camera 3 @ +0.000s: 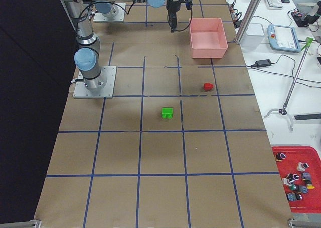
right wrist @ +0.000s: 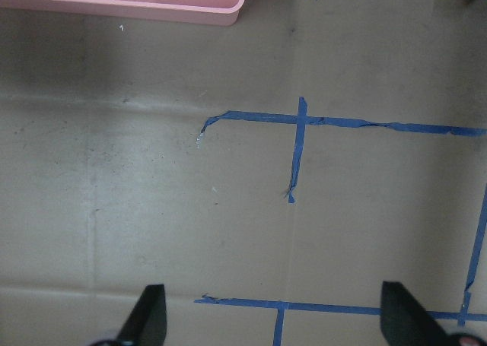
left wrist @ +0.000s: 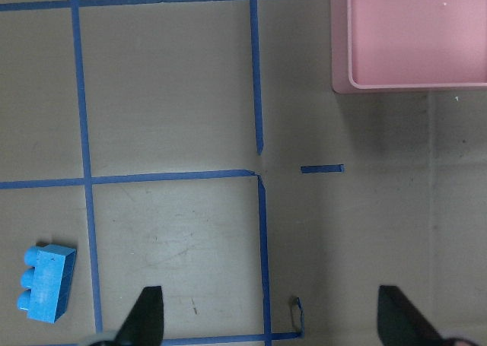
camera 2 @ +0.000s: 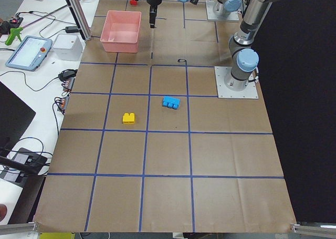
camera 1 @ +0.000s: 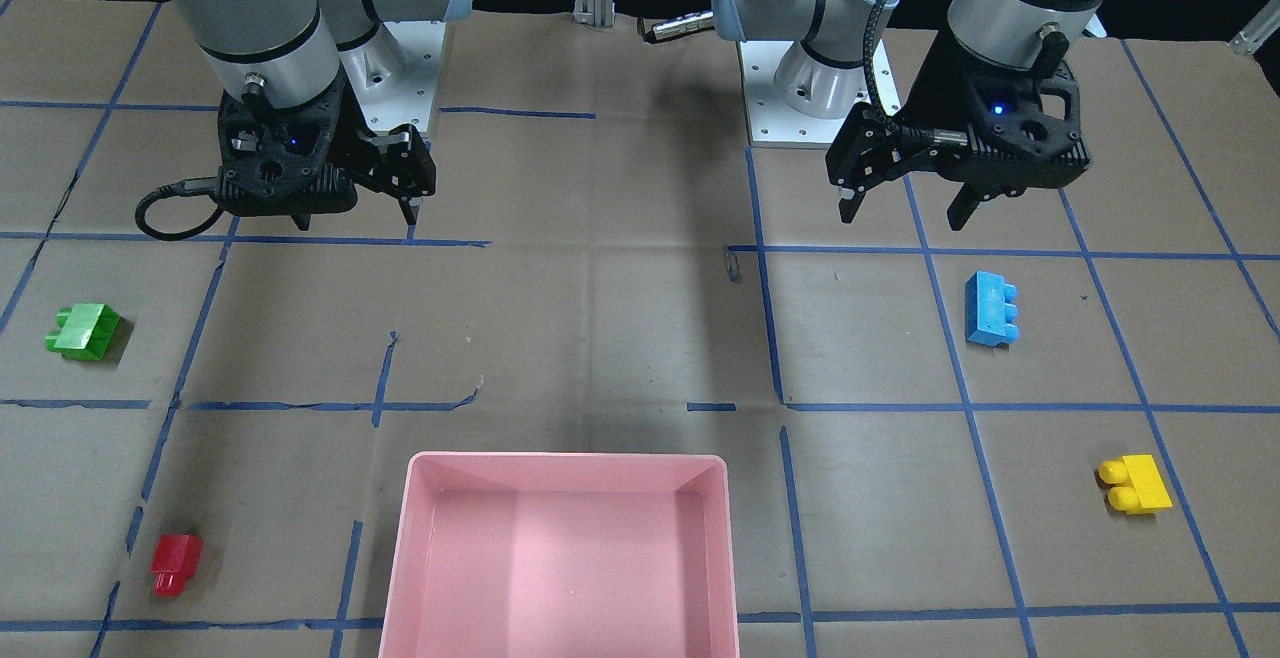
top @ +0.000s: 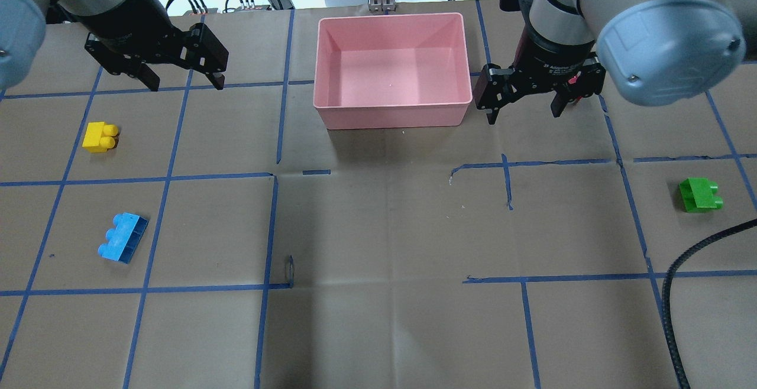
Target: Put all blocks into box
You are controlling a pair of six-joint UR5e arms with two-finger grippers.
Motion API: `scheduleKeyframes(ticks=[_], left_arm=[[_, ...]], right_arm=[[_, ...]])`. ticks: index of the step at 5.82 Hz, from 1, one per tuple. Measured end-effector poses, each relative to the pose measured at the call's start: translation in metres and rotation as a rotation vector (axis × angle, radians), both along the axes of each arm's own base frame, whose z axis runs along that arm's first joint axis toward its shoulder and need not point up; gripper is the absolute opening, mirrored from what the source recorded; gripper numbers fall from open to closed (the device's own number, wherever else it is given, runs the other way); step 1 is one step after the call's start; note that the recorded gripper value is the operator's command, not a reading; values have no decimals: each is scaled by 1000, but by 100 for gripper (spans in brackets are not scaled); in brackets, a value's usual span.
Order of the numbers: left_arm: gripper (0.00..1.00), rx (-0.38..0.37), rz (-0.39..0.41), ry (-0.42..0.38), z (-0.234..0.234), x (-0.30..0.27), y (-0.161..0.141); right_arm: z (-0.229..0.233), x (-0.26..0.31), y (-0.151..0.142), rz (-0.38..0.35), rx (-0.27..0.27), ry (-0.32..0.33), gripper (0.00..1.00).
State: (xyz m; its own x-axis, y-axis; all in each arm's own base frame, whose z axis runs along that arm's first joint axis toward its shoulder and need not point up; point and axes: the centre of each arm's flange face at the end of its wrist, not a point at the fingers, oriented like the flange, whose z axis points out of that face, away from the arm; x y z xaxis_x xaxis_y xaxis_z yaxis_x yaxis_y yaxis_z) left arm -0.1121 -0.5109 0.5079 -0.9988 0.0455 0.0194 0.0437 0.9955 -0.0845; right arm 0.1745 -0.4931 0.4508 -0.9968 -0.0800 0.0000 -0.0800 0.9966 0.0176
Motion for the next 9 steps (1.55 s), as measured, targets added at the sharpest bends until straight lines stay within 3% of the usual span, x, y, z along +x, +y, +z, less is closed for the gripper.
scheduleKeyframes(ticks=[7,9], left_arm=[[99,4,-2,2,-2,0,1],[99,6,-45,-11,0,27,-1]], right_arm=[[0,0,0,1,1,0,100],[-3,-1,-1,-3,3,-2,100]])
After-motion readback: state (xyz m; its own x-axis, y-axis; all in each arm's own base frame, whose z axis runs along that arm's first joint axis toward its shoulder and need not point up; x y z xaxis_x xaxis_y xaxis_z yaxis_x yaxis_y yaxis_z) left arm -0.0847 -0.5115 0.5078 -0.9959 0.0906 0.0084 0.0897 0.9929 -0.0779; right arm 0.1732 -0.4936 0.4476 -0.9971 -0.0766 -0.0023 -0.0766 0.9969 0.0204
